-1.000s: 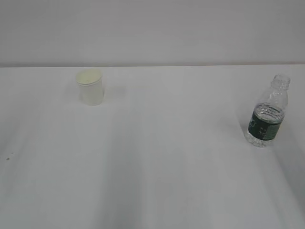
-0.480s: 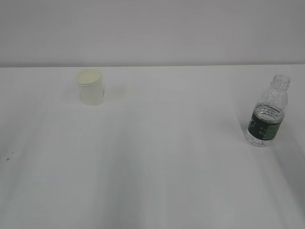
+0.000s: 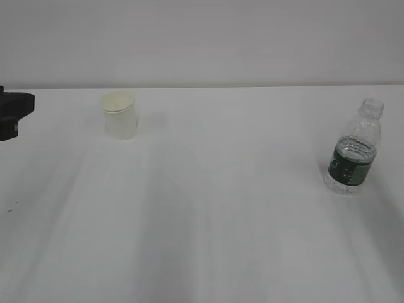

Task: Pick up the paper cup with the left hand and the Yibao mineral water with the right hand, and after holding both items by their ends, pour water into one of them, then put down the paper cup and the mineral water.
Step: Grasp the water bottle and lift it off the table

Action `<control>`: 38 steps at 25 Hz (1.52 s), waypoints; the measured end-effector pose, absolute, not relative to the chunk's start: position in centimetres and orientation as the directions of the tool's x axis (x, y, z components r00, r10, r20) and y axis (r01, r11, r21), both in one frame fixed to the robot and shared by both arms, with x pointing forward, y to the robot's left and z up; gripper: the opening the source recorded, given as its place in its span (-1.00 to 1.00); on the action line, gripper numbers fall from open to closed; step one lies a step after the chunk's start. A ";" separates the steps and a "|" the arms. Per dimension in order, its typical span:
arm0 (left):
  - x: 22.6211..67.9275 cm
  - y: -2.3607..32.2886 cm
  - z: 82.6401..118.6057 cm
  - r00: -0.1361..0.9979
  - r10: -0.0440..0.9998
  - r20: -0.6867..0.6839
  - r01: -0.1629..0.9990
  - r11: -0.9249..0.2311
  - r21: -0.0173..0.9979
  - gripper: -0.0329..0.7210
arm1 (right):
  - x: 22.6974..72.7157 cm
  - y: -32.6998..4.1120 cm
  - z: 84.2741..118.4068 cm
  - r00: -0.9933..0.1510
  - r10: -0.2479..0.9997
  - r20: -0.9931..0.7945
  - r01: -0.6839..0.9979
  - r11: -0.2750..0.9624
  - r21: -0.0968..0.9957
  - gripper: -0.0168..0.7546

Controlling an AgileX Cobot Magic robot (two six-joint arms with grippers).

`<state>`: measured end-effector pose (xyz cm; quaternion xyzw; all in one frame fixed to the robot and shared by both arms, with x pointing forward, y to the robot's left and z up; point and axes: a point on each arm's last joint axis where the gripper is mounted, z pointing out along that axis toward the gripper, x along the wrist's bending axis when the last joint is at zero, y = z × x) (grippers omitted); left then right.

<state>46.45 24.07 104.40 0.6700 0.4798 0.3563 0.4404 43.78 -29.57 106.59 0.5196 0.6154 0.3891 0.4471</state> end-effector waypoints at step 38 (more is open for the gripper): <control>49.1 23.1 103.2 0.291 0.957 0.009 0.220 -0.076 0.973 0.05 | 44.8 -28.1 95.8 -0.181 0.983 -0.007 0.270 0.057 0.961 0.23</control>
